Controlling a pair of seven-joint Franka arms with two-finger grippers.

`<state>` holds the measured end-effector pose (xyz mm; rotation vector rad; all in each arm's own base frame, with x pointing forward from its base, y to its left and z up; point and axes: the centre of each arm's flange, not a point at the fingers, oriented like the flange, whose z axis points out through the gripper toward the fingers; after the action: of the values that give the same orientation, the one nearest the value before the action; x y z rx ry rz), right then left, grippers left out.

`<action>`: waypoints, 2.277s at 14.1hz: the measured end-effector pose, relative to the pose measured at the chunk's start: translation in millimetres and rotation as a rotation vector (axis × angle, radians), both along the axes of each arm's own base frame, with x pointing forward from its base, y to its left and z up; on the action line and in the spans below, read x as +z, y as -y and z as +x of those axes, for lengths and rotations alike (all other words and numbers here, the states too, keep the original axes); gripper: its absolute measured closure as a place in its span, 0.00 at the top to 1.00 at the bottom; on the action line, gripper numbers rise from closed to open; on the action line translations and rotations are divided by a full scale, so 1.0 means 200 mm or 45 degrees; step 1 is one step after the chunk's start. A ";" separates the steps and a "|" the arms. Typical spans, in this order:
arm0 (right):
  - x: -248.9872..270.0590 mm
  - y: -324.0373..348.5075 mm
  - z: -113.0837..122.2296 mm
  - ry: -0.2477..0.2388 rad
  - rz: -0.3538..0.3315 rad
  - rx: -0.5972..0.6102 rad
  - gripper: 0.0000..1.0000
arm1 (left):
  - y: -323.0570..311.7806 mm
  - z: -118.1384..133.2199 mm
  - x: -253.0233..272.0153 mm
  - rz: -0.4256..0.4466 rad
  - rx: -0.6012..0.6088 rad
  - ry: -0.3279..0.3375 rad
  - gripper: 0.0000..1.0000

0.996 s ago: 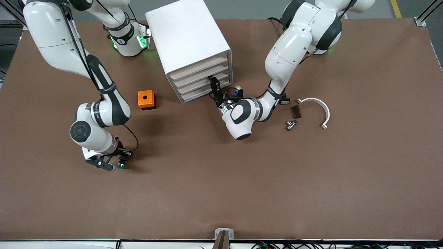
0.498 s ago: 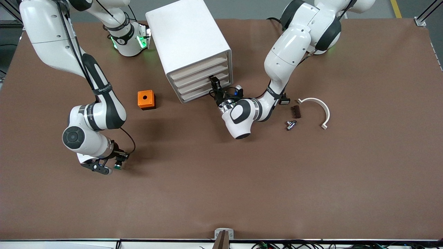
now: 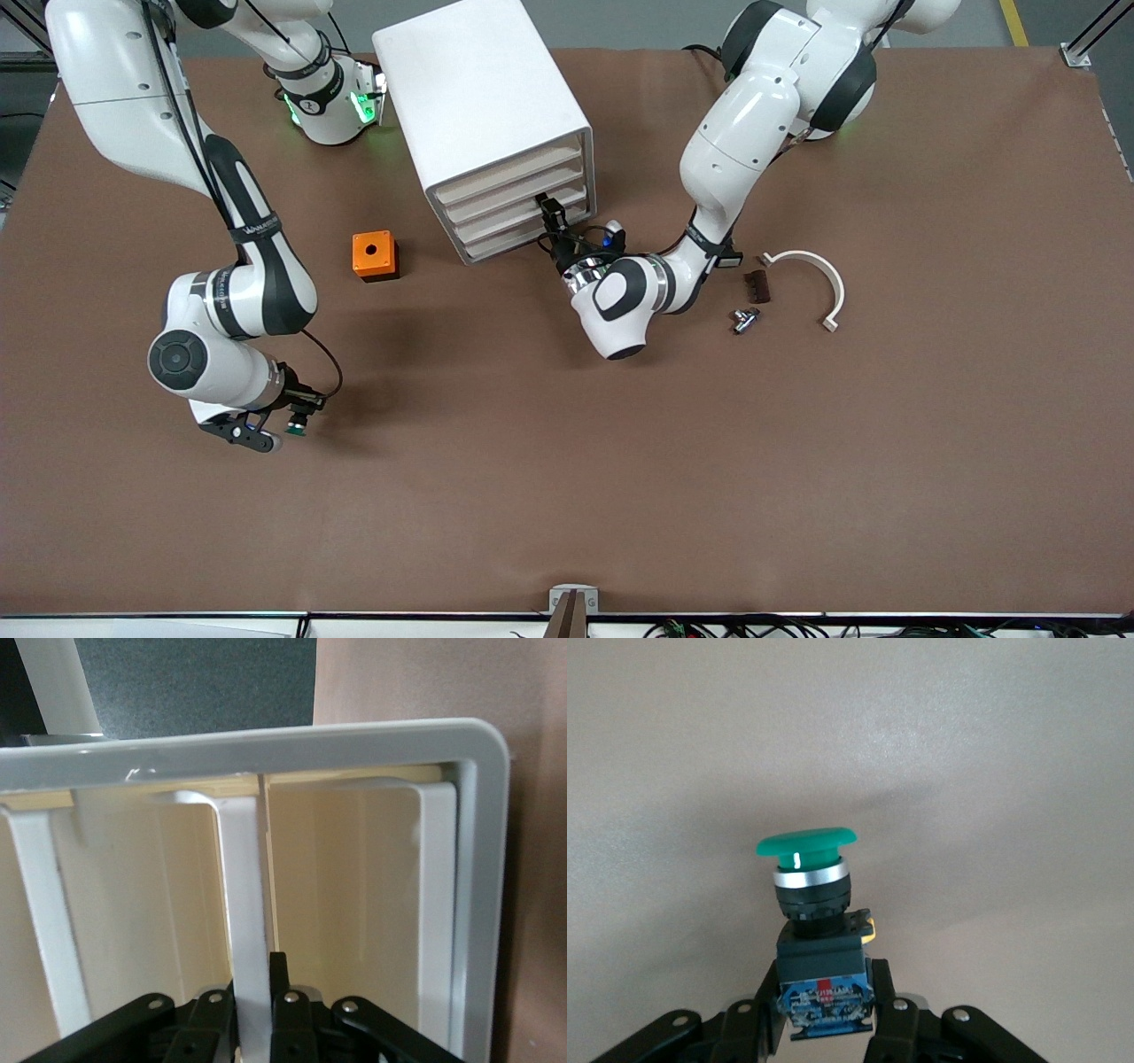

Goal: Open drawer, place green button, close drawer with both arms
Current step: 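Pull the drawer open with the left gripper while the right gripper lifts the button, then carry the green button with the right gripper over the open drawer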

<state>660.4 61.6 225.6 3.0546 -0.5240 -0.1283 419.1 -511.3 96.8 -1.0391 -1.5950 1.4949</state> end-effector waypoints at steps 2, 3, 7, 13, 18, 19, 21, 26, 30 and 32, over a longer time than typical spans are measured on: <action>0.00 0.00 0.00 -0.004 0.000 0.001 0.42 | -0.04 0.05 0.00 0.003 0.028 -0.006 0.08; 0.00 0.00 0.00 -0.004 0.000 0.001 0.42 | -0.07 0.08 0.00 0.002 0.045 -0.008 0.08; 0.00 -0.02 0.00 -0.008 0.000 -0.002 0.42 | -0.19 0.21 0.00 -0.001 0.120 -0.012 0.08; 0.32 -0.54 -0.13 -0.039 -0.005 -0.278 0.42 | -0.41 0.44 0.00 -0.008 0.259 -0.010 0.09; 0.71 -1.17 -0.49 -0.020 0.015 -0.457 0.42 | -0.53 0.54 0.00 -0.015 0.332 -0.003 0.11; 0.74 -1.26 -0.55 -0.013 0.013 -0.487 0.42 | -0.54 0.55 0.00 -0.016 0.336 -0.002 0.11; 0.75 -1.43 -0.67 -0.007 0.005 -0.548 0.42 | -0.56 0.57 0.01 -0.017 0.345 -0.001 0.12; 0.63 -1.78 -0.96 0.036 0.031 -0.679 0.42 | -0.58 0.59 0.02 -0.138 0.346 0.083 0.52; 0.51 -1.98 -1.17 0.058 0.057 -0.785 0.42 | -0.56 0.64 0.08 -0.347 0.332 0.238 0.93; 0.44 -2.08 -1.27 0.054 0.050 -0.817 0.42 | -0.56 0.71 0.16 -0.475 0.327 0.351 1.00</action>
<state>405.7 478.2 313.6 2.8005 -1.4934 -0.0898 561.1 -398.7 128.0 -1.3330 -1.7275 1.9450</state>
